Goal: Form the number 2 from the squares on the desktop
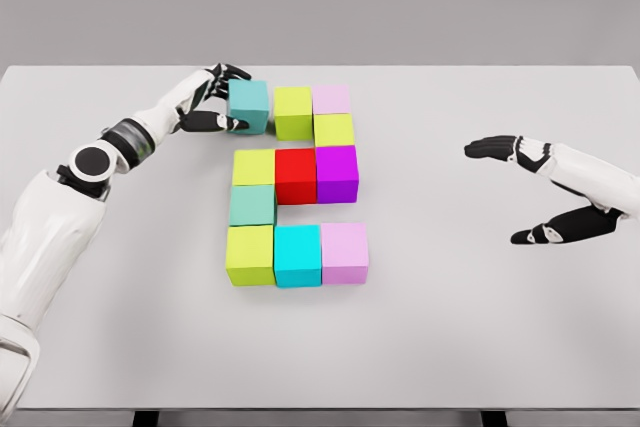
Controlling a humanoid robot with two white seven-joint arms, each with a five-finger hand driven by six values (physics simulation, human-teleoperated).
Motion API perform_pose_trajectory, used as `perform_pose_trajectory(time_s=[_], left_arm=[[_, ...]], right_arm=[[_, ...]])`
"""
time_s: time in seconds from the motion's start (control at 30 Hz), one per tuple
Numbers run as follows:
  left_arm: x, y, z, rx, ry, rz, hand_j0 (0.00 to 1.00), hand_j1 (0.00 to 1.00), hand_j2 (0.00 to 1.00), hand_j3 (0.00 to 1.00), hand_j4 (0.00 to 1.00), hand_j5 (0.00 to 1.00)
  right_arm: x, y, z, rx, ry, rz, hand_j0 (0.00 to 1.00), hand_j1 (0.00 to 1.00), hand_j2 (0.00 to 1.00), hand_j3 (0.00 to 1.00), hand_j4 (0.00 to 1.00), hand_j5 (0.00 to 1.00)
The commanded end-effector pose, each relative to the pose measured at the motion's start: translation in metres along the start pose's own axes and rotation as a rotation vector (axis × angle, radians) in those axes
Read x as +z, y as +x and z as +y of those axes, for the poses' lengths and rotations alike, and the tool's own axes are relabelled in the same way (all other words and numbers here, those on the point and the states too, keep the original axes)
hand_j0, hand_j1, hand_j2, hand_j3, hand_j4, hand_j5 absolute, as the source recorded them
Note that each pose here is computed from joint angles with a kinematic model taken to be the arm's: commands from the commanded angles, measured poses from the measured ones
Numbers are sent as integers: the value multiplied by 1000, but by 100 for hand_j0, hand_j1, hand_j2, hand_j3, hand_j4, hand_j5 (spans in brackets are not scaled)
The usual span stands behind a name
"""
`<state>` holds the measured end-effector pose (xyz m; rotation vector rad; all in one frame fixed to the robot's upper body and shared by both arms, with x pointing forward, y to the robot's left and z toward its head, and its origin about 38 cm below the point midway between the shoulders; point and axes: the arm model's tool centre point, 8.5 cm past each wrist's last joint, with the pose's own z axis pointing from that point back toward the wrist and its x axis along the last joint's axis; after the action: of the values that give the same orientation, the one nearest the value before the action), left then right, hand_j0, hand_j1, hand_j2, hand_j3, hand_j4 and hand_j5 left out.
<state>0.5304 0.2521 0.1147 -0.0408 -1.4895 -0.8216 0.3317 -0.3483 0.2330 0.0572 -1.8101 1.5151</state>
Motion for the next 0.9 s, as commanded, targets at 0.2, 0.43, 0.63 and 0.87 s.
perform_pose_trajectory(time_s=[0.2, 0.43, 0.63, 0.87], left_arm=[[-1, 1, -2, 9, 2, -4, 60, 60, 60, 60, 60, 60], [-3, 2, -4, 13, 0, -8, 77, 77, 77, 77, 77, 77], [-3, 2, -3, 14, 1, -8, 85, 85, 85, 85, 85, 85], [-3, 2, -3, 16, 3, -9, 87, 87, 87, 87, 87, 87]], right_arm=[[0, 0, 0, -7, -6, -1, 100, 100, 100, 100, 100, 100], [0, -1, 0, -7, -5, 1, 100, 100, 100, 100, 100, 100], [0, -1, 0, -7, -5, 1, 100, 100, 100, 100, 100, 100], [0, -1, 0, -7, -5, 1, 100, 100, 100, 100, 100, 100]])
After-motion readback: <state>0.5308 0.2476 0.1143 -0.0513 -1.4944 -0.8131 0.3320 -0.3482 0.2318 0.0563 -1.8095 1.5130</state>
